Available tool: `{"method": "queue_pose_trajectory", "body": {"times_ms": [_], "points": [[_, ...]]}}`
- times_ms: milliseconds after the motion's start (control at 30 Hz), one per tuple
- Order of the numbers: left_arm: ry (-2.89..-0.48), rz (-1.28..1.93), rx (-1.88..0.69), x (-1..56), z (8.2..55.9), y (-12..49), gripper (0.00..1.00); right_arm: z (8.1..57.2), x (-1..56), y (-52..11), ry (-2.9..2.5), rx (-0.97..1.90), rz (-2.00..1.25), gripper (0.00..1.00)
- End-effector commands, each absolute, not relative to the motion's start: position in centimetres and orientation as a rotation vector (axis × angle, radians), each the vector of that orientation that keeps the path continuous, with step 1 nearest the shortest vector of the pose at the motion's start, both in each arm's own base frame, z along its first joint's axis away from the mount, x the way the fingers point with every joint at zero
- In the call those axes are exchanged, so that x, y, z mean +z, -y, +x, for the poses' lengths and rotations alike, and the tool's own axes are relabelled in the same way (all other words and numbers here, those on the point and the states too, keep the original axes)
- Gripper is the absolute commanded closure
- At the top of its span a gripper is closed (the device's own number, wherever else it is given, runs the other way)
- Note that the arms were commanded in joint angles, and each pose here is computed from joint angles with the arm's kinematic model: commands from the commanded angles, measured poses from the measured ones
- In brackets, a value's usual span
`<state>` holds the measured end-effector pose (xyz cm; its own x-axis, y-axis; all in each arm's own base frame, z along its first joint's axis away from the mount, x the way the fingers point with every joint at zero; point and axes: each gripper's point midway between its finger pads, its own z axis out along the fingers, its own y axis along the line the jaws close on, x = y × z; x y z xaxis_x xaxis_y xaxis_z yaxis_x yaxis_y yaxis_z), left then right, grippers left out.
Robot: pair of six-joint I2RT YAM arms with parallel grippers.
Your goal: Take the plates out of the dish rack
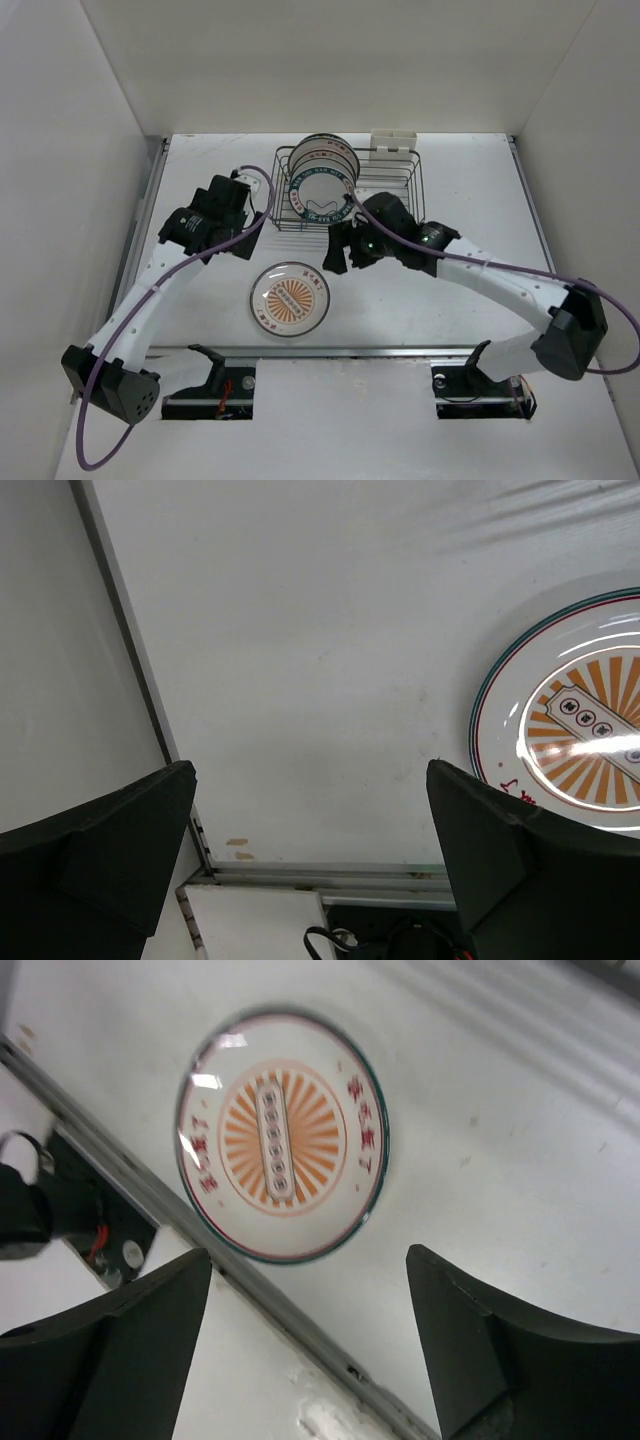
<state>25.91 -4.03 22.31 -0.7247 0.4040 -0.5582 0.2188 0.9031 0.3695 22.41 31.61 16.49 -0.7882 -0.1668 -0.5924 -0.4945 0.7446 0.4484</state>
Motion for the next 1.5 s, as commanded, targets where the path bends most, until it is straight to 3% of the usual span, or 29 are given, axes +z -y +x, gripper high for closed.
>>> {"method": "queue_pose_trajectory", "body": {"times_ms": [0,200,333,467,500,700,967,1033,1167,1200,1267,1400,1467], "points": [[-2.442,0.426,0.323,21.1,26.4,4.1,0.0,24.6,22.6,-30.2,-2.249,0.683,-0.532,0.15],[-2.547,0.369,0.059,19.2,27.8,4.9,0.0,32.9,28.3,-27.7,-2.115,0.504,-0.429,0.16],[-2.612,0.324,-0.018,17.9,28.9,4.4,0.0,39.1,26.4,-26.6,-2.133,0.355,-0.437,0.23],[-2.663,0.287,-0.005,16.5,29.3,3.5,0.0,43.0,25.0,-26.8,-2.119,0.258,-0.509,0.36],[-2.654,0.272,-0.002,16.5,29.6,3.2,0.0,43.6,24.8,-27.1,-2.109,0.245,-0.533,0.4],[-2.675,0.274,-0.002,15.5,30.0,3.3,0.0,47.8,23.2,-26.8,-2.088,0.22,-0.489,0.4],[-2.674,0.271,0.011,15.9,30.9,3.2,0.0,49.5,20.4,-28.8,-2.077,0.312,-0.571,0.41],[-2.675,0.268,0.025,16.1,30.8,3.0,0.0,49.8,19.3,-29.1,-2.086,0.32,-0.579,0.47],[-2.677,0.268,0.025,16.3,30.5,3.0,0.0,49.9,18.6,-29.7,-2.064,0.35,-0.589,0.69],[-2.677,0.265,0.038,16.3,30.5,2.8,0.0,50.0,18.3,-29.6,-2.066,0.34,-0.583,0.81],[-2.677,0.265,0.038,16.5,30.3,2.8,0.0,50.0,19.5,-28.8,-2.05,0.304,-0.556,0.91],[-2.676,0.265,0.038,16.9,29.7,2.7,0.0,49.0,21.6,-27.4,-2.014,0.26,-0.559,0.91],[-2.672,0.255,0.022,17.4,29.5,2.9,0.0,48.8,22.5,-26.4,-1.997,0.209,-0.549,0.95]]}}
